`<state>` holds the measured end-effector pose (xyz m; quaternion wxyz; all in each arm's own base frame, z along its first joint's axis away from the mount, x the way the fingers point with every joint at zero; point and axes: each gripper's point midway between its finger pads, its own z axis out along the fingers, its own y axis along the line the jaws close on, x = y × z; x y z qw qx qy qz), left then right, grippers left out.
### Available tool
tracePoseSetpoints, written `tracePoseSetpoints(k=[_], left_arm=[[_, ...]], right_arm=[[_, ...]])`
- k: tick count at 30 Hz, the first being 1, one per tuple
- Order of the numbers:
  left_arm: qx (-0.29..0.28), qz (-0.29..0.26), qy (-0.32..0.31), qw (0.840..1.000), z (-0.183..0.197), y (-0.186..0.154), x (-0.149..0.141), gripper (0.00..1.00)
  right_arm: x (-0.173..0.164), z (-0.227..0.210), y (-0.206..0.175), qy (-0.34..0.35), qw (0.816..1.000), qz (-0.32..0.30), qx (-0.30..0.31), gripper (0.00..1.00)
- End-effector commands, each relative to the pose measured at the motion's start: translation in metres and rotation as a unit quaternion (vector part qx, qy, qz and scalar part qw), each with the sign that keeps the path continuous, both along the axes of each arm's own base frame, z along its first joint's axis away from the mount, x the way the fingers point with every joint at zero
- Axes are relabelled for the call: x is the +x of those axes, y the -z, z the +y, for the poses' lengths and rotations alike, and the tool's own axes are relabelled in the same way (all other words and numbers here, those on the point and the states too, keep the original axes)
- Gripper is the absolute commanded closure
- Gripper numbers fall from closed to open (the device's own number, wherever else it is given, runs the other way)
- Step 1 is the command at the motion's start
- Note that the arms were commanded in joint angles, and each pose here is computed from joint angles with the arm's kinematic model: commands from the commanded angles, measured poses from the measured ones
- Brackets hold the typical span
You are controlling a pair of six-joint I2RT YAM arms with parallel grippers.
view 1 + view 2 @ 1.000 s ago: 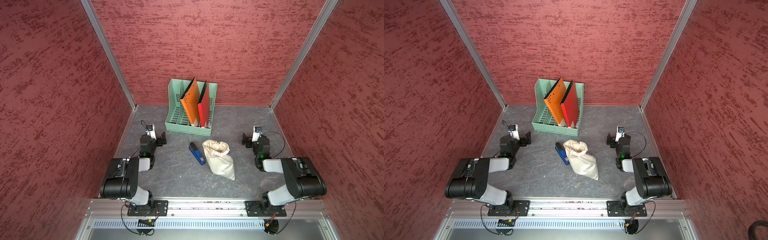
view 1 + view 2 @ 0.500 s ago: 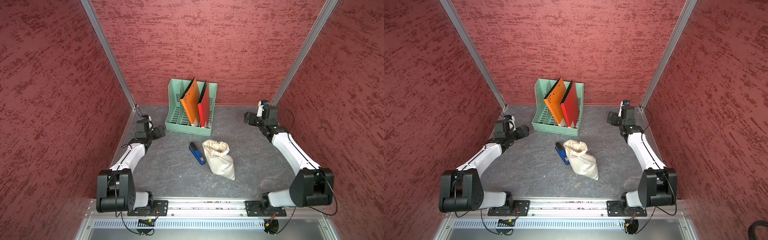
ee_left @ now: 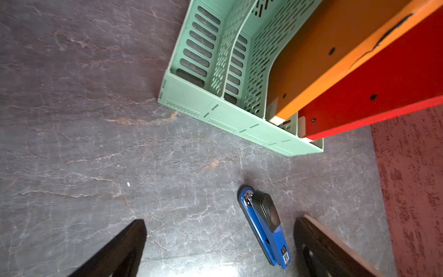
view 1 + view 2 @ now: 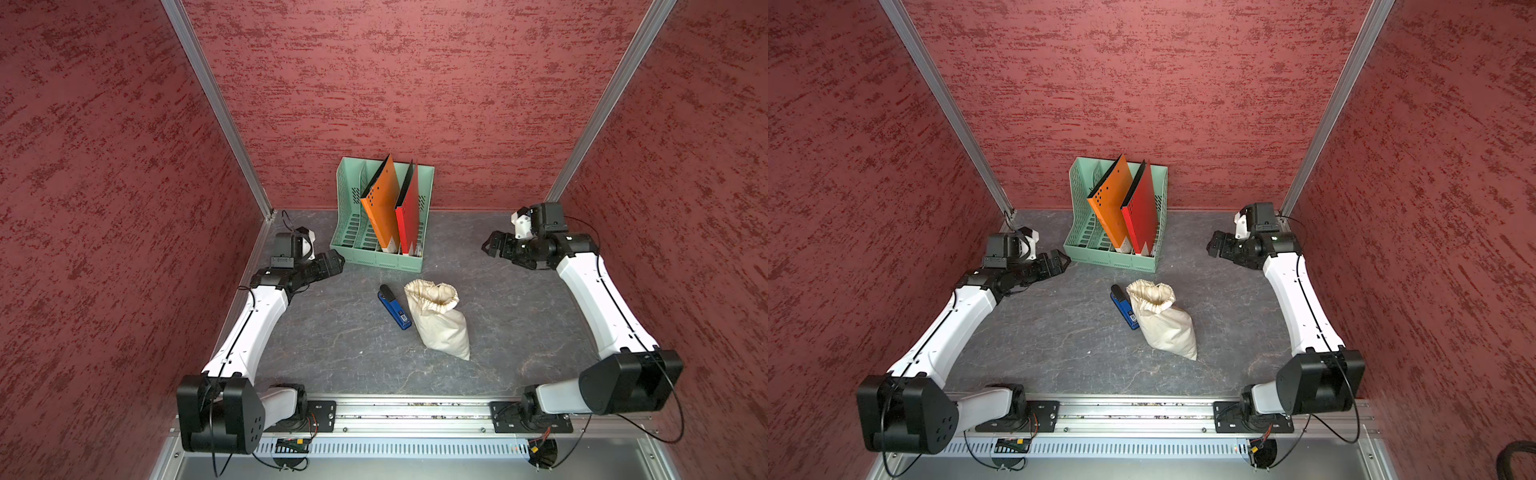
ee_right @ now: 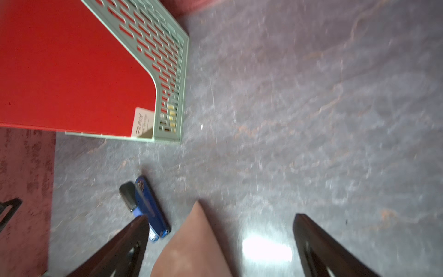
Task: Close the soil bag
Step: Pick up the soil bag from the center of the board.
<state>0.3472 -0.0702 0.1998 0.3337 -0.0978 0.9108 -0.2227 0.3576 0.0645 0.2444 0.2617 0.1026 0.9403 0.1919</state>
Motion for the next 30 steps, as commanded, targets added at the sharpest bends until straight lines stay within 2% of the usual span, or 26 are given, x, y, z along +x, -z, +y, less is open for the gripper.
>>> tracePoseSetpoints(k=[1, 9, 16, 23, 30], left_arm=[[-0.014, 0.013, 0.021, 1.0, -0.014, -0.01, -0.008, 0.0], [-0.045, 0.004, 0.072, 0.996, -0.045, -0.029, -0.016, 0.0], [-0.093, -0.005, 0.138, 0.986, -0.076, -0.053, -0.022, 0.0], [-0.104, -0.011, 0.181, 0.978, -0.089, -0.066, -0.033, 0.0], [-0.103, -0.017, 0.195, 0.975, -0.093, -0.064, -0.042, 0.0]], right_arm=[[-0.037, 0.005, -0.006, 0.009, 0.997, 0.067, 0.03, 0.02], [-0.066, 0.019, -0.037, -0.003, 0.992, 0.103, 0.074, 0.02], [-0.082, 0.055, -0.058, -0.061, 0.982, 0.122, 0.131, 0.02], [-0.101, 0.094, -0.078, -0.116, 0.978, 0.124, 0.118, 0.04], [-0.115, 0.127, -0.069, -0.165, 0.97, 0.163, 0.076, 0.08]])
